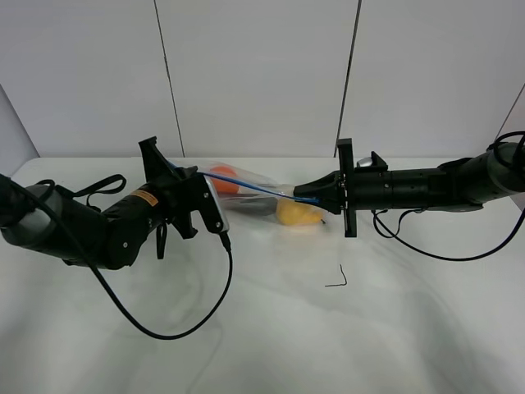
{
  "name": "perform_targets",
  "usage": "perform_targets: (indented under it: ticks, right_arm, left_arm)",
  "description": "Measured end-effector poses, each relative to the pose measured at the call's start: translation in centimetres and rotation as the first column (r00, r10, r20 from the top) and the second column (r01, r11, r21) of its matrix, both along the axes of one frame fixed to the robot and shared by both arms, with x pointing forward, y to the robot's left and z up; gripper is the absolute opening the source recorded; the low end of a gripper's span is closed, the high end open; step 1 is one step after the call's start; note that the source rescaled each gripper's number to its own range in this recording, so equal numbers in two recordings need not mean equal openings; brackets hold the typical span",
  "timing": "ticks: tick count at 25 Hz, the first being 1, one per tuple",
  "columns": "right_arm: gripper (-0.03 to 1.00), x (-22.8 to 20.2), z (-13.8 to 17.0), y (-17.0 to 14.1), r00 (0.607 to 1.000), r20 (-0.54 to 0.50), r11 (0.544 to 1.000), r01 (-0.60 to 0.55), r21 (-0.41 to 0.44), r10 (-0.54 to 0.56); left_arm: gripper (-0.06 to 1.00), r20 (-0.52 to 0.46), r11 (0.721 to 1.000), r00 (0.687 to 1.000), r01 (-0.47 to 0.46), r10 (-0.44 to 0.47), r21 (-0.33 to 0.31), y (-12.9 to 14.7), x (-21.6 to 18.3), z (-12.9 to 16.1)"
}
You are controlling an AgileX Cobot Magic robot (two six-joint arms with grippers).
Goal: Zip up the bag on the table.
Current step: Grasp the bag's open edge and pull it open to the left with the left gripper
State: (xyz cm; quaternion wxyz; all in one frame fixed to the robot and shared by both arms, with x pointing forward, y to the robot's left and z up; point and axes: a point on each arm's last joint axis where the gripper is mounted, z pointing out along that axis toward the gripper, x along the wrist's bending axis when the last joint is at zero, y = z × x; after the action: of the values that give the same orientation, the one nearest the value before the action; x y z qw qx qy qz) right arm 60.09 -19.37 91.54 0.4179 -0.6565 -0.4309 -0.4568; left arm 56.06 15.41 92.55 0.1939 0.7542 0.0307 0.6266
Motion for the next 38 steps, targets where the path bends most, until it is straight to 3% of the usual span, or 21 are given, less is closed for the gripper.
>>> perform_targets:
  ticks: [13, 18, 23, 26, 31, 33, 38]
  right_arm:
    - [0.00, 0.0, 0.0, 0.0, 1.000, 0.000, 1.000, -0.004, -0.001, 0.004]
    - [0.00, 0.0, 0.1, 0.0, 1.000, 0.001, 1.000, -0.003, 0.001, 0.003]
    - [0.00, 0.0, 0.1, 0.0, 1.000, 0.001, 1.000, -0.004, 0.000, 0.004]
    - [0.00, 0.0, 0.0, 0.0, 1.000, 0.002, 1.000, -0.010, -0.005, 0.010]
    - [0.00, -0.1, 0.0, 0.0, 1.000, 0.002, 1.000, -0.019, -0.011, 0.019]
    - [0.00, -0.1, 0.0, 0.0, 1.000, 0.002, 1.000, -0.019, -0.011, 0.019]
    - [0.00, -0.1, 0.0, 0.0, 1.000, 0.002, 1.000, -0.021, -0.012, 0.021]
  left_arm:
    - [0.00, 0.015, 0.986, 0.986, -0.166, 0.166, 0.000, 5.6, 1.9, 0.1]
    - [0.00, 0.015, 0.987, 0.987, -0.161, 0.161, 0.000, 5.8, 1.9, 0.0]
    - [0.00, 0.001, 0.986, 0.987, -0.161, 0.161, -0.052, 5.8, 1.9, 0.0]
    - [0.11, -0.009, 0.981, 0.986, -0.164, 0.164, -0.098, 5.8, 1.9, 0.0]
    - [0.48, -0.035, 0.964, 0.983, -0.185, 0.182, -0.191, 6.1, 1.9, -0.1]
    - [0.59, -0.053, 0.952, 0.980, -0.200, 0.193, -0.234, 6.3, 1.9, -0.4]
    - [0.67, -0.126, 0.887, 0.957, -0.291, 0.263, -0.358, 8.1, 2.3, -1.6]
